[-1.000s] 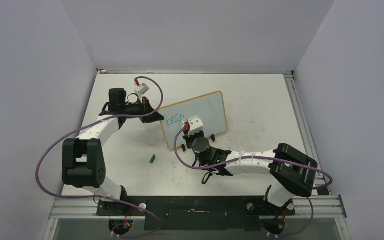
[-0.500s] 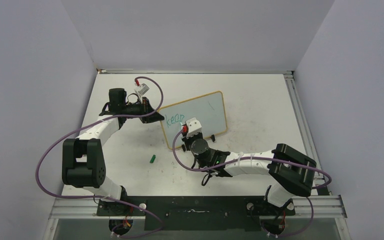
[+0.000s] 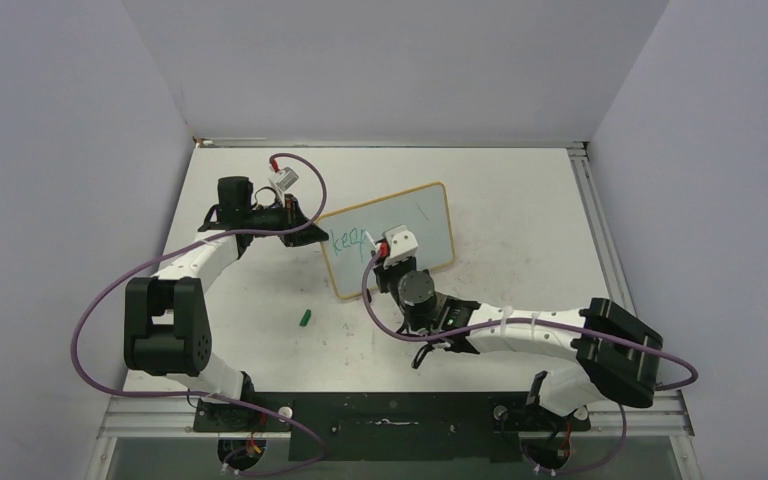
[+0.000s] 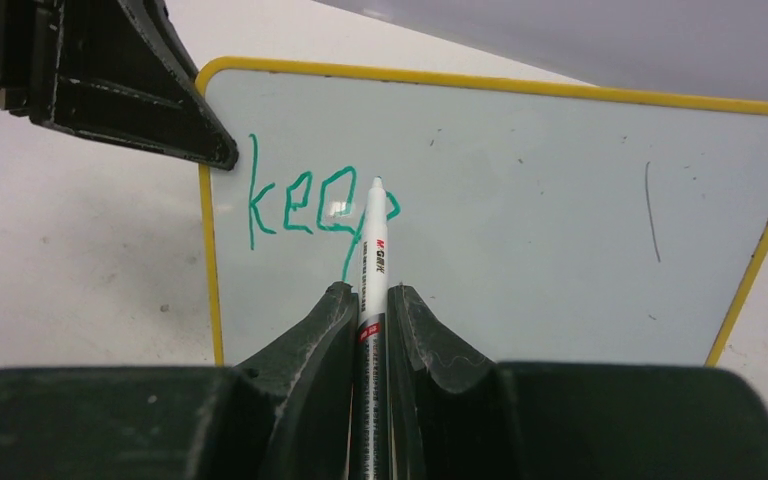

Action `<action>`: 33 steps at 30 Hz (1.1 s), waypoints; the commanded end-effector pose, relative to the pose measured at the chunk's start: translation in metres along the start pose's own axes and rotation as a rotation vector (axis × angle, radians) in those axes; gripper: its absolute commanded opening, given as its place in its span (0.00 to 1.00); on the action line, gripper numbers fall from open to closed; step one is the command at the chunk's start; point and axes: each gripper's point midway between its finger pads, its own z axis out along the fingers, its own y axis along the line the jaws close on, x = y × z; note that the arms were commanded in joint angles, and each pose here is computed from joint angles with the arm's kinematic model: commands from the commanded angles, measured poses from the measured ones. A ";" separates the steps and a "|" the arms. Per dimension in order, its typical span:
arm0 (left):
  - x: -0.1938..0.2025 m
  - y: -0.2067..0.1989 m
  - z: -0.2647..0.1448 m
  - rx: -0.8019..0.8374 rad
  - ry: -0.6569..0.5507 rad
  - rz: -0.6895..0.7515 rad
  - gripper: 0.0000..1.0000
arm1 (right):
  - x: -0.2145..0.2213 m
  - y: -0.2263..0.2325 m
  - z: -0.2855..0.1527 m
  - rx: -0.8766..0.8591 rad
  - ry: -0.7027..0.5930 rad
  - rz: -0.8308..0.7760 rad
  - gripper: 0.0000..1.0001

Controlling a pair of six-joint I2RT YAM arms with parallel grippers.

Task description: Write a sentence on the whiteboard

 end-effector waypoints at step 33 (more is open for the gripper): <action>-0.021 -0.007 -0.006 -0.006 -0.027 0.075 0.00 | 0.032 -0.038 0.018 0.056 0.073 -0.011 0.05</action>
